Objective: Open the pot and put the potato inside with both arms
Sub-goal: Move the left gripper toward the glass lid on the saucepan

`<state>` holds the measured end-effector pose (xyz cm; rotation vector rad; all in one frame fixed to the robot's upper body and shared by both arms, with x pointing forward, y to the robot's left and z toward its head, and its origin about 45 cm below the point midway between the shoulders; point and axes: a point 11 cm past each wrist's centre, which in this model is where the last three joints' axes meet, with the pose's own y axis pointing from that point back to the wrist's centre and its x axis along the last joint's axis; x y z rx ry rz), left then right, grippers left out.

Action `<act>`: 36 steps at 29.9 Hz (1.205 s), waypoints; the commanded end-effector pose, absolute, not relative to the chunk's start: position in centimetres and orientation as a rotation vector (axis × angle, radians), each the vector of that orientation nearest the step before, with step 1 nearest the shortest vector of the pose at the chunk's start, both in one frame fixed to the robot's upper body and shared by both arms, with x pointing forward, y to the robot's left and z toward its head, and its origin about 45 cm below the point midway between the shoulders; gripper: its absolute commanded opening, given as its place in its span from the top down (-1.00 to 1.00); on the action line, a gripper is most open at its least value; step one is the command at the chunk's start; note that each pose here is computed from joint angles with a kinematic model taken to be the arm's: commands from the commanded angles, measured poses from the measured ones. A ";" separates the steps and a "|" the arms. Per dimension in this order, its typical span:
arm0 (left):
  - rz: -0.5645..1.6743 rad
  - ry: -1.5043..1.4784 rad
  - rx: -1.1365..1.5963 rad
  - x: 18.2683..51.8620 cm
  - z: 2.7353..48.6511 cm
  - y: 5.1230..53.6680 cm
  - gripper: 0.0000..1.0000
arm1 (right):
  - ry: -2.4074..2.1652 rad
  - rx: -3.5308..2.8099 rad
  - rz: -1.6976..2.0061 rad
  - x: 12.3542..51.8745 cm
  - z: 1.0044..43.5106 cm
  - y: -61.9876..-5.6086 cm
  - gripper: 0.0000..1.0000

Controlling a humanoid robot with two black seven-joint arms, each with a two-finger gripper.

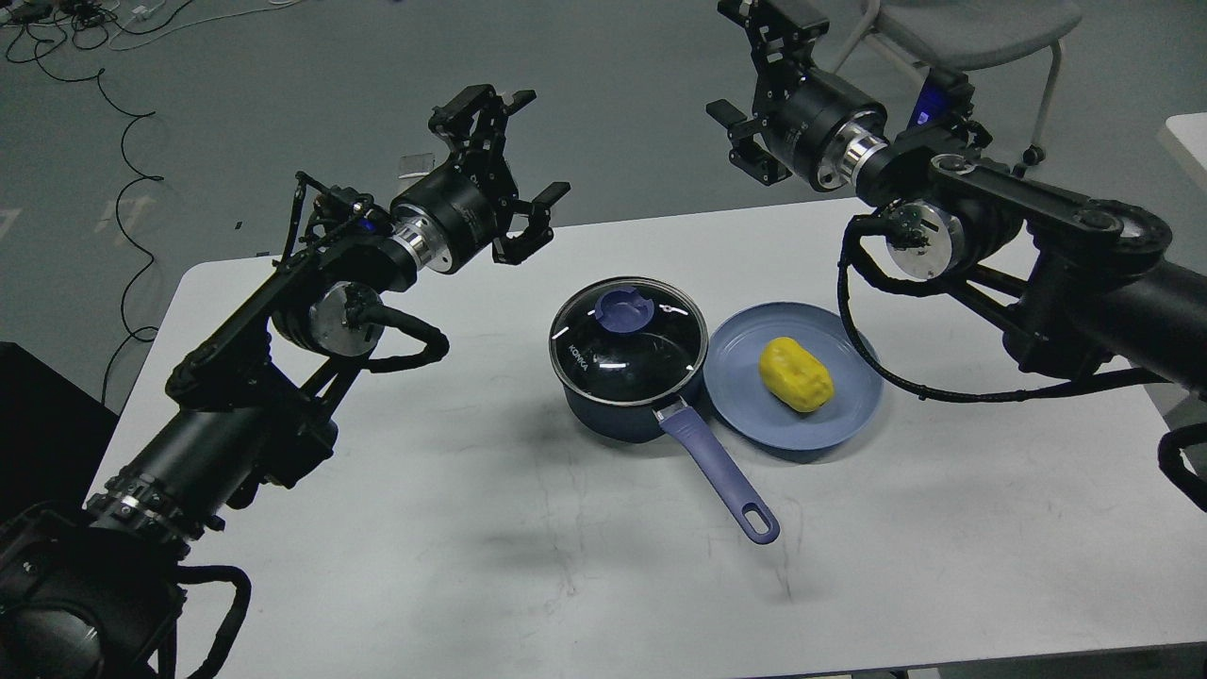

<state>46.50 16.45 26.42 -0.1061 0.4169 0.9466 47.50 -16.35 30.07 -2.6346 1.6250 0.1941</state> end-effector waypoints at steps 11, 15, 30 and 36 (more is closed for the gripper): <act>0.995 0.436 -0.066 46.1 24.5 17.7 -0.96 | 1.641 -2.631 0.281 46.2 26.5 -16.4 -1.00; 0.990 0.456 -0.060 45.6 23.5 17.7 -0.96 | 1.611 -2.647 0.257 46.1 26.7 -15.4 -1.00; 1.012 0.499 -0.041 44.7 21.5 18.4 -0.96 | 1.595 -2.653 0.282 45.7 26.1 -14.1 -1.00; 1.018 0.494 -0.044 44.8 21.6 18.6 -0.96 | 1.578 -2.657 0.294 45.6 26.0 -13.4 -1.00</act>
